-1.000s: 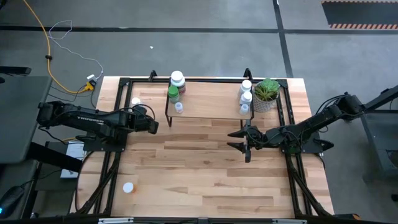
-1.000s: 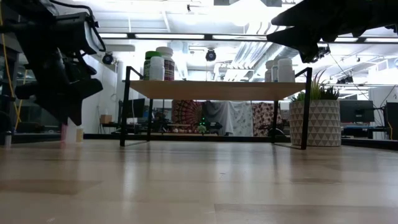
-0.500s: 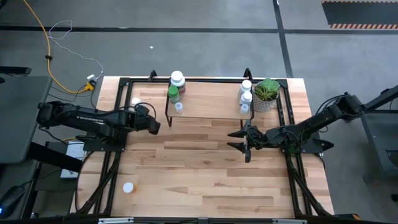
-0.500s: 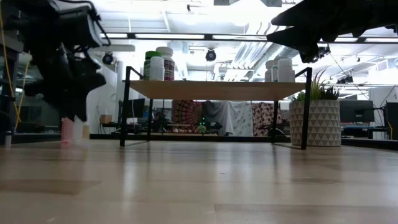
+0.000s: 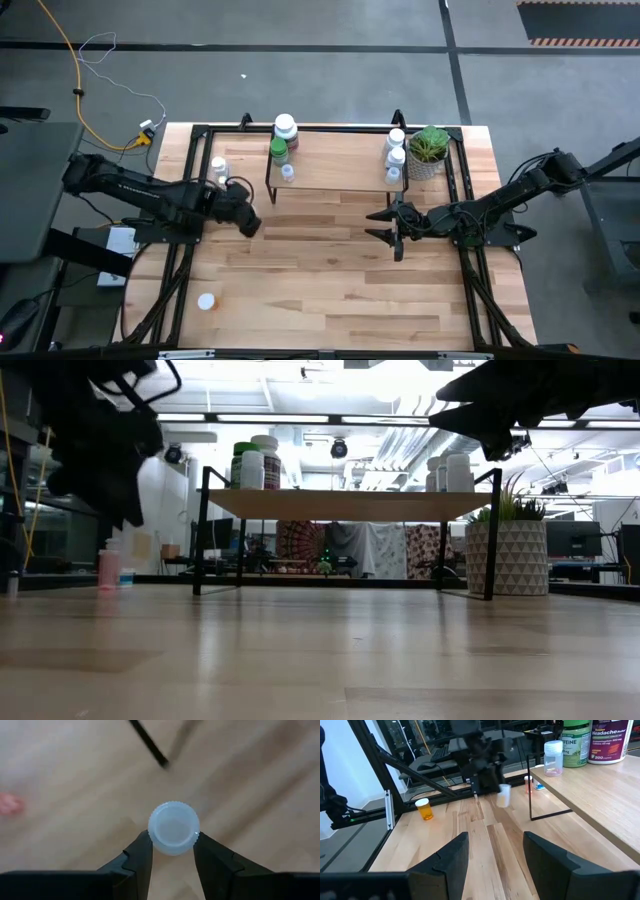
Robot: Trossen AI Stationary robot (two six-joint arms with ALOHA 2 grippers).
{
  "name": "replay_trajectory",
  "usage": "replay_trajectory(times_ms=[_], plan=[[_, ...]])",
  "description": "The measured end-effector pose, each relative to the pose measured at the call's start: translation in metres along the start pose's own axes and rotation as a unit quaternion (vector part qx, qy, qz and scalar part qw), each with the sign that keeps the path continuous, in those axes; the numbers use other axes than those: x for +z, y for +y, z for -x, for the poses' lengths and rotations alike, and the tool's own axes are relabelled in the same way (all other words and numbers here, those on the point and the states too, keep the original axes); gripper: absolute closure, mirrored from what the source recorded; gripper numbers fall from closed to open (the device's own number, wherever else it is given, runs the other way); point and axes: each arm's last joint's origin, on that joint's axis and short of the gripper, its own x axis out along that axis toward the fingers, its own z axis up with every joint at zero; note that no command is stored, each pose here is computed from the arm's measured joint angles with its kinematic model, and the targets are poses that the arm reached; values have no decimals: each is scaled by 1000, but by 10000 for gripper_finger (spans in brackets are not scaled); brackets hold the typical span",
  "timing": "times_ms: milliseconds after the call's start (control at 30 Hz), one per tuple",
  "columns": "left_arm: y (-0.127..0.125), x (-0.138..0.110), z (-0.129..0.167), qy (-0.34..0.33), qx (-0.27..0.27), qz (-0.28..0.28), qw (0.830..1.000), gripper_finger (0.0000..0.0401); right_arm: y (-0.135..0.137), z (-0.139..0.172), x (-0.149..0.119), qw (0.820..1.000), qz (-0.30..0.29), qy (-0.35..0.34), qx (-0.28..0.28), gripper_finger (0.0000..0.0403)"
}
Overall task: Pick and place medicine bottles onto shelf by color
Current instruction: Put the transparent pill bottle on the shelf
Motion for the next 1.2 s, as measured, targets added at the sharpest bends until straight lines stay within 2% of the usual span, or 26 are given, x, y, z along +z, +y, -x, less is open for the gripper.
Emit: replay_trajectory(times_ms=[100, 200, 300, 400, 500, 567, 700, 900, 1033, 1200], plan=[[-12, -8, 9, 8, -38, -26, 999, 283, 0, 0, 0, 1000, 0, 0, 0, 224], [-29, -12, 21, -17, -100, -56, 993, 283, 0, 0, 0, 1000, 0, 0, 0, 224], [-50, -10, 37, -74, -180, -85, 977, 283, 0, 0, 0, 1000, 0, 0, 0, 224], [-71, -4, 54, -147, -247, -96, 953, 283, 0, 0, 0, 1000, -1, 0, 0, 224], [-87, 2, 60, -191, -260, -112, 940, 283, 0, 0, 0, 1000, -4, 0, 0, 224], [-99, 8, 61, -197, -252, -122, 940, 283, 0, 0, 0, 1000, -4, 0, 0, 224], [-120, 33, 62, -180, -201, -140, 953, 283, 0, 0, 0, 1000, -4, 0, 0, 224], [-140, 83, 62, -137, -78, -154, 975, 283, 0, 0, 0, 1000, -4, 0, 0, 224], [-150, 112, 54, -131, -24, -152, 979, 284, 0, 0, 0, 1000, -1, 0, 0, 224], [-155, 137, 37, -107, 16, -154, 982, 284, 0, 0, 0, 1000, 0, 0, 0, 224]])
